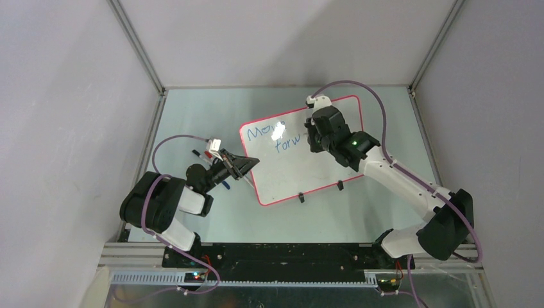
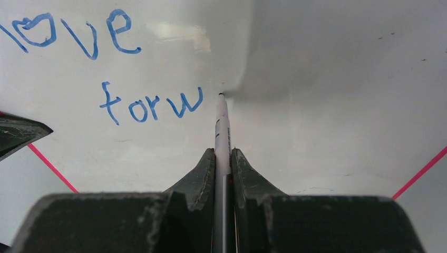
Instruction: Write a sentence on the whiteboard
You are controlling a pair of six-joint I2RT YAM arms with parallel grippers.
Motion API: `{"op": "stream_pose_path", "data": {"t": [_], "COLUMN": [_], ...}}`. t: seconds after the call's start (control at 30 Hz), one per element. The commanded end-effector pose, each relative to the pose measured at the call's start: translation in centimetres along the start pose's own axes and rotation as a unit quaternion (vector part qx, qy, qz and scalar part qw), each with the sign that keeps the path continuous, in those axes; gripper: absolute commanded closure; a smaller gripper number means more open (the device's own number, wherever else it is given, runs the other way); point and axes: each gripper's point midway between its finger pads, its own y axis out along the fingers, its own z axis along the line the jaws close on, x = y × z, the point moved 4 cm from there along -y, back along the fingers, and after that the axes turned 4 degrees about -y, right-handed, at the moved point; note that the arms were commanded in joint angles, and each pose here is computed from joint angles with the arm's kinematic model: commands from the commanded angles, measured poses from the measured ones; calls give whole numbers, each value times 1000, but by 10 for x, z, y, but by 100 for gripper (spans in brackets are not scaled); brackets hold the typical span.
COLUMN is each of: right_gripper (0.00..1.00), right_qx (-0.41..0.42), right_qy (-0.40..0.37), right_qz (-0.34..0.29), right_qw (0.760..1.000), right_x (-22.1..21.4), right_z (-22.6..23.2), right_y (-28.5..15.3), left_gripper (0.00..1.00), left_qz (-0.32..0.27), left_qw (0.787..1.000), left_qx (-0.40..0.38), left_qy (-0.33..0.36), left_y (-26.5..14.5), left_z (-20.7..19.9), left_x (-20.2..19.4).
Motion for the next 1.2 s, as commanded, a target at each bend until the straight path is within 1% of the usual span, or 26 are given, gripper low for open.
{"op": "stream_pose_path", "data": {"t": [0.0,0.83,1.17], "right_gripper": [100,100,100], "right_qx": [1,22,39], "right_qy": [13,15,10], "right_qz": [-20,-27,-13], "right_qw": [1000,999,999], "right_x": [12,18,12], "right_z": [2,8,13], "right_y": [3,3,2], "left_gripper": [100,100,100], "left_qz": [-30,-32,-31], "left_qw": [999,999,999], "left_qx": [-4,-2,-3], "left_qy": [42,42,42], "left_y": [5,5,5], "left_z": [1,1,1], "left_x": [17,17,17]}}
